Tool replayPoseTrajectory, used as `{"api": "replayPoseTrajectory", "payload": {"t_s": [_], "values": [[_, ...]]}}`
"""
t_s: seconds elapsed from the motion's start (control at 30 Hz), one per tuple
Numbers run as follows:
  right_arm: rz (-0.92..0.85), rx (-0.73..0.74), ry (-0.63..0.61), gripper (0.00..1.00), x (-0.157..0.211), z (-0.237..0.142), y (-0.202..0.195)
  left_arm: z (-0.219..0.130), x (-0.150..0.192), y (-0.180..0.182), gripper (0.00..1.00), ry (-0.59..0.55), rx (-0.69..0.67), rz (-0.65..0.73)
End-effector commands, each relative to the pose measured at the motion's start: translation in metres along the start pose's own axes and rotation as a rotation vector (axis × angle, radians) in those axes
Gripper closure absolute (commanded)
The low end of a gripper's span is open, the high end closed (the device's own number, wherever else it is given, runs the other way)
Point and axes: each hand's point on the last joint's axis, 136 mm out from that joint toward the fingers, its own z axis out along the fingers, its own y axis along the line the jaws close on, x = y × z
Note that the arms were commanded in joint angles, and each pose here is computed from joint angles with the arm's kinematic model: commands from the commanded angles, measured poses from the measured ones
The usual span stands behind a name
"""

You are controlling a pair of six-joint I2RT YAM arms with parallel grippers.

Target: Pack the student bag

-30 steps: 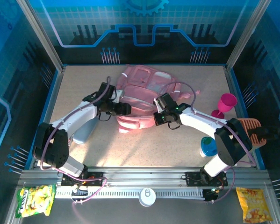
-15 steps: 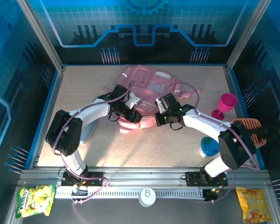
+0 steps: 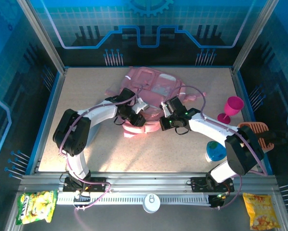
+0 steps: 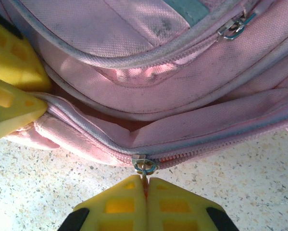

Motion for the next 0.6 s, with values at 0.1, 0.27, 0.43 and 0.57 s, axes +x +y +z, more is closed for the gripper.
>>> {"api": "replayPoseTrajectory", "payload": {"t_s": [0.1, 0.27, 0.43, 0.57], "values": [[0.004, -0.077, -0.017, 0.97, 0.0, -0.002, 0.026, -0.006, -0.016, -0.017, 0.88, -0.06, 0.06, -0.013], [-0.002, -0.122, -0.009, 0.97, 0.005, 0.008, 0.054, -0.01, -0.03, -0.025, 0.92, -0.146, 0.102, -0.052], [-0.014, -0.133, 0.01, 0.97, 0.011, 0.018, 0.07, -0.011, -0.034, -0.023, 0.93, -0.168, 0.087, -0.062], [-0.002, -0.076, -0.01, 0.93, 0.012, 0.013, 0.059, -0.011, -0.032, -0.02, 0.93, -0.162, 0.069, -0.066]]}}
